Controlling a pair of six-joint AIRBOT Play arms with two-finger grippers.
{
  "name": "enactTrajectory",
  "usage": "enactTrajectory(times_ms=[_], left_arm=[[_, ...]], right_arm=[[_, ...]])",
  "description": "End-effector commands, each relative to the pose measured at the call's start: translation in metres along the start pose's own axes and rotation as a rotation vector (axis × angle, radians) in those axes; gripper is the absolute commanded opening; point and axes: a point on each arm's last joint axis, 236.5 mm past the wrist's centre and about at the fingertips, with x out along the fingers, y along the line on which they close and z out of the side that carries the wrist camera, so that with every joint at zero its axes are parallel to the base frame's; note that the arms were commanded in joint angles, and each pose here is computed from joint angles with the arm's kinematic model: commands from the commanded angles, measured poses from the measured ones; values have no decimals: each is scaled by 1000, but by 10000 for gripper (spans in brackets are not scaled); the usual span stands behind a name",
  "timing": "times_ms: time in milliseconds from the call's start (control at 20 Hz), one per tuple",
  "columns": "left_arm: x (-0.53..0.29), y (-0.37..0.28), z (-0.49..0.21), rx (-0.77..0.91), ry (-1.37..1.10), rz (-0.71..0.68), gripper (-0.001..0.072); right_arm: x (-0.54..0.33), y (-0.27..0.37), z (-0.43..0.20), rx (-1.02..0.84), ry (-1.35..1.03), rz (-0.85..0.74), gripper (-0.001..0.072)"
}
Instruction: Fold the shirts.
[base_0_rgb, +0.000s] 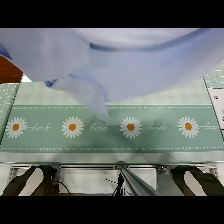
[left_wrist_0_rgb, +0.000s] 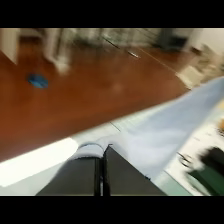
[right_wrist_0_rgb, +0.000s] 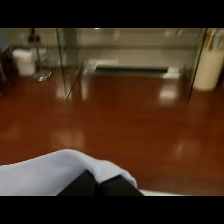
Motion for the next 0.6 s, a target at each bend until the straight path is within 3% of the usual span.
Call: enactTrajectory(times_ms=[0,150,300,550], left_arm=[[-47,-47,56,207,-140,262,27],[-96,-43,42,278,-96,562,27],[-143,-16,10,213,11,816,27],[-129,-53,-10,211,59,669,27]], right_arm=[[-91,2,53,-36,-171,-144,35],[-127,0,34,-21,-108,-208,35],[-145,-17,8,-15,-11,-306,35],[-144,0,-9,4,58,-235,35]])
